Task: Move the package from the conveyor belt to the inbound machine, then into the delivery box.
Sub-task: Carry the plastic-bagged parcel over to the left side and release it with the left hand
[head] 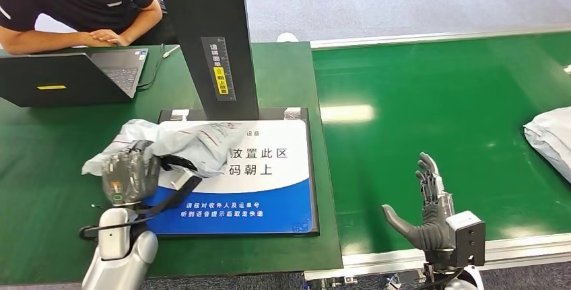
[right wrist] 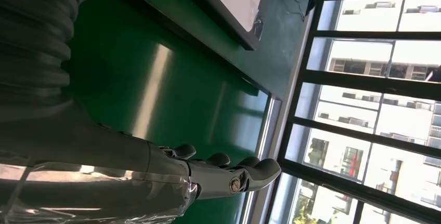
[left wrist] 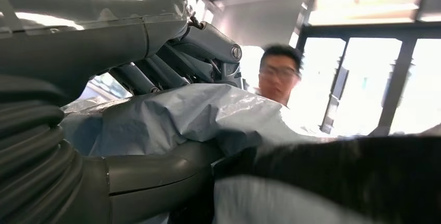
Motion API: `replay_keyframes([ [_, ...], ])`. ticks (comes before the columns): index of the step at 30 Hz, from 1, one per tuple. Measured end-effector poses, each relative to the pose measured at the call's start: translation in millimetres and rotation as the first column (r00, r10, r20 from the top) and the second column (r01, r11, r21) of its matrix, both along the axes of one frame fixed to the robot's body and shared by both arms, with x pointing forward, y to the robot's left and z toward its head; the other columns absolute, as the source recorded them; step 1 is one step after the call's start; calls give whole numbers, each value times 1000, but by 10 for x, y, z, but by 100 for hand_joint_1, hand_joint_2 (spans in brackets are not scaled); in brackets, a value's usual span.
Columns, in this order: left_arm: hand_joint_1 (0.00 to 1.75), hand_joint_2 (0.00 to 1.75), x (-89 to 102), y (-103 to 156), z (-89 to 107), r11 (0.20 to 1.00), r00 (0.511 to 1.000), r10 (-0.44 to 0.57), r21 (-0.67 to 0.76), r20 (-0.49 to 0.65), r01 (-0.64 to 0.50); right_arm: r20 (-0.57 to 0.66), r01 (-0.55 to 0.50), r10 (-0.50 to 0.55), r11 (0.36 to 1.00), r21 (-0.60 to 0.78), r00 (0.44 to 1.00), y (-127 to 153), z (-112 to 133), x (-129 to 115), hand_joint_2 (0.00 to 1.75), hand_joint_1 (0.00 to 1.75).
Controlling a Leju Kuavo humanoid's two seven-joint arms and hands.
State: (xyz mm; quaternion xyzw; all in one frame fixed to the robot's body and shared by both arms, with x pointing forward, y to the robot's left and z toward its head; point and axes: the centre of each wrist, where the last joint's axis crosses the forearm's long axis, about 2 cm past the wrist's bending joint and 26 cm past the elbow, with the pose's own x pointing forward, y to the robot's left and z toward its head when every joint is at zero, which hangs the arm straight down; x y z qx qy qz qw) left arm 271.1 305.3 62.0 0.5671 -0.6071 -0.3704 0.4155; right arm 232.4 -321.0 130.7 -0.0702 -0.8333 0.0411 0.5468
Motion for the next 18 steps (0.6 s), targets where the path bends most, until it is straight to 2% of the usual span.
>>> replay_keyframes([
  [4,175,175,32,508,95,986,987,160,39,25,-161,3,8,-8,1000,3,1000,-19,-5,-6,175,0],
  [7,175,175,-2,933,151,956,956,291,40,35,-292,5,16,-16,1000,4,1000,-36,-9,-12,175,0],
  [11,175,175,-100,1513,185,880,881,472,33,33,-473,4,17,-17,1000,8,1000,-40,-22,-12,175,0],
  [14,175,175,-247,1879,194,810,810,586,6,24,-587,3,17,-17,1000,9,1000,-40,-29,-13,175,0],
  [16,127,175,-368,2101,199,764,764,646,-10,19,-645,4,16,-17,1000,9,1000,-39,-31,-15,175,0],
  [18,40,175,-490,2296,202,724,724,690,-19,14,-689,3,17,-17,1000,9,1000,-39,-35,-18,175,0],
])
